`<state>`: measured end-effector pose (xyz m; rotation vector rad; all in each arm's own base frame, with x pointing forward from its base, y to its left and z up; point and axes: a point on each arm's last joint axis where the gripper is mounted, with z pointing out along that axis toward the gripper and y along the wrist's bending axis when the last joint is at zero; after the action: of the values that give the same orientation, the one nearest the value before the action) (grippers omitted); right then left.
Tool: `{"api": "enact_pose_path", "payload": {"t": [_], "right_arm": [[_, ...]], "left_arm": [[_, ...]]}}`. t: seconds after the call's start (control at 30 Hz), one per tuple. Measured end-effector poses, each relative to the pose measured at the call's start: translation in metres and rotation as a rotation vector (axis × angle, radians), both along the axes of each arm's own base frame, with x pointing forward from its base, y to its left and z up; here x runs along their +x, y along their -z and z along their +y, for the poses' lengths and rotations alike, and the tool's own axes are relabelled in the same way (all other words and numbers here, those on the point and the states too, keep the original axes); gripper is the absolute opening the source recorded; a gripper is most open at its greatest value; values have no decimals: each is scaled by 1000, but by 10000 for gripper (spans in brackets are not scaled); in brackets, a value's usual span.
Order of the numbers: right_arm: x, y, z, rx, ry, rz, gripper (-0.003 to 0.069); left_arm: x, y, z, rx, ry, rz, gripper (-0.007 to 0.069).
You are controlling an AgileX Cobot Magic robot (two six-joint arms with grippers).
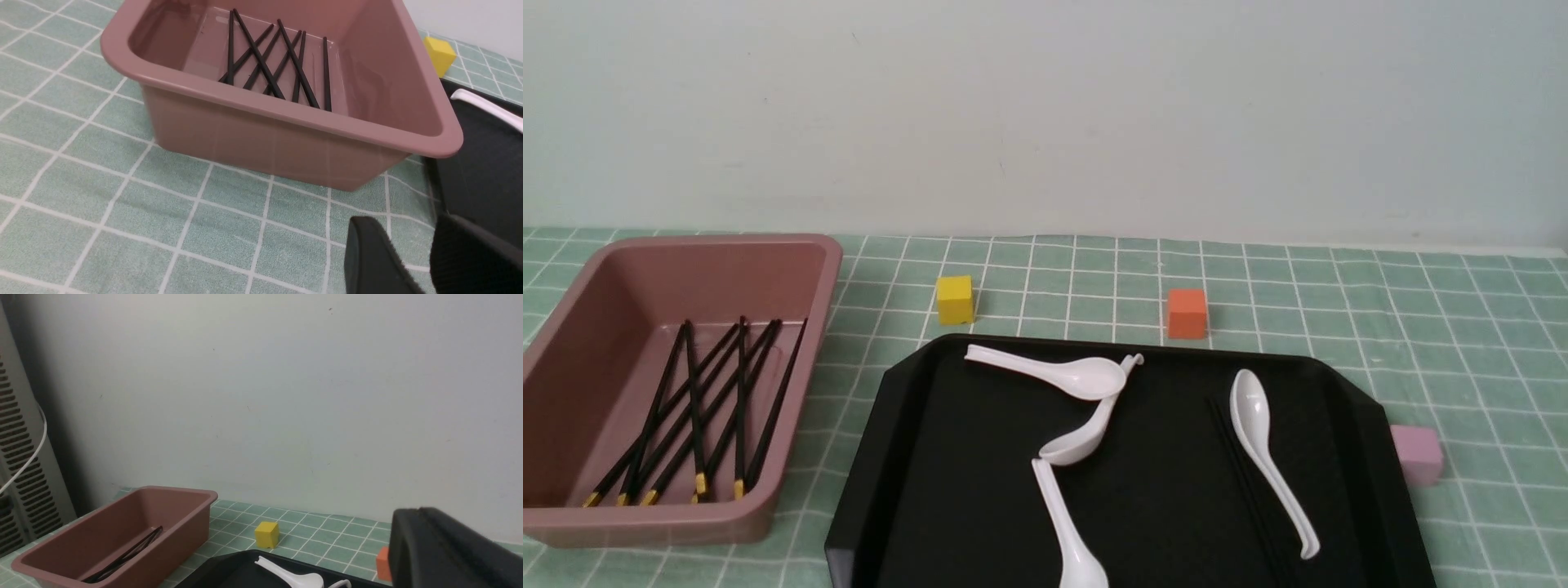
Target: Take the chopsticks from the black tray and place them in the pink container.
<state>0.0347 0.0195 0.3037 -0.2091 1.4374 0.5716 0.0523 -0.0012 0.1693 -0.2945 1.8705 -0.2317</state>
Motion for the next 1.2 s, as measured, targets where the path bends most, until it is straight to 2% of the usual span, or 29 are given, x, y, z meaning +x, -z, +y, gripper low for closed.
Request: {"api": "enact_pose_path", "payload": {"t": [0.23, 0.37, 0.5, 0.63, 0.8, 1.03, 1.2], "right_arm": [[-1, 0, -1, -4, 2, -13, 11], [1, 4, -2, -70, 59, -34, 13], [8, 23, -3, -119, 148, 10, 13], [18, 65, -8, -163, 291, 130, 15], [21, 109, -13, -181, 380, 219, 17], [19, 129, -17, -221, 448, 372, 20], [18, 129, -18, -223, 459, 387, 25]], "left_arm": [[0, 0, 0, 0, 0, 0, 239], [0, 0, 0, 0, 0, 0, 239], [0, 0, 0, 0, 0, 0, 239], [0, 0, 0, 0, 0, 0, 239], [0, 0, 0, 0, 0, 0, 239], [0, 0, 0, 0, 0, 0, 239], [0, 0, 0, 0, 0, 0, 239]]}}
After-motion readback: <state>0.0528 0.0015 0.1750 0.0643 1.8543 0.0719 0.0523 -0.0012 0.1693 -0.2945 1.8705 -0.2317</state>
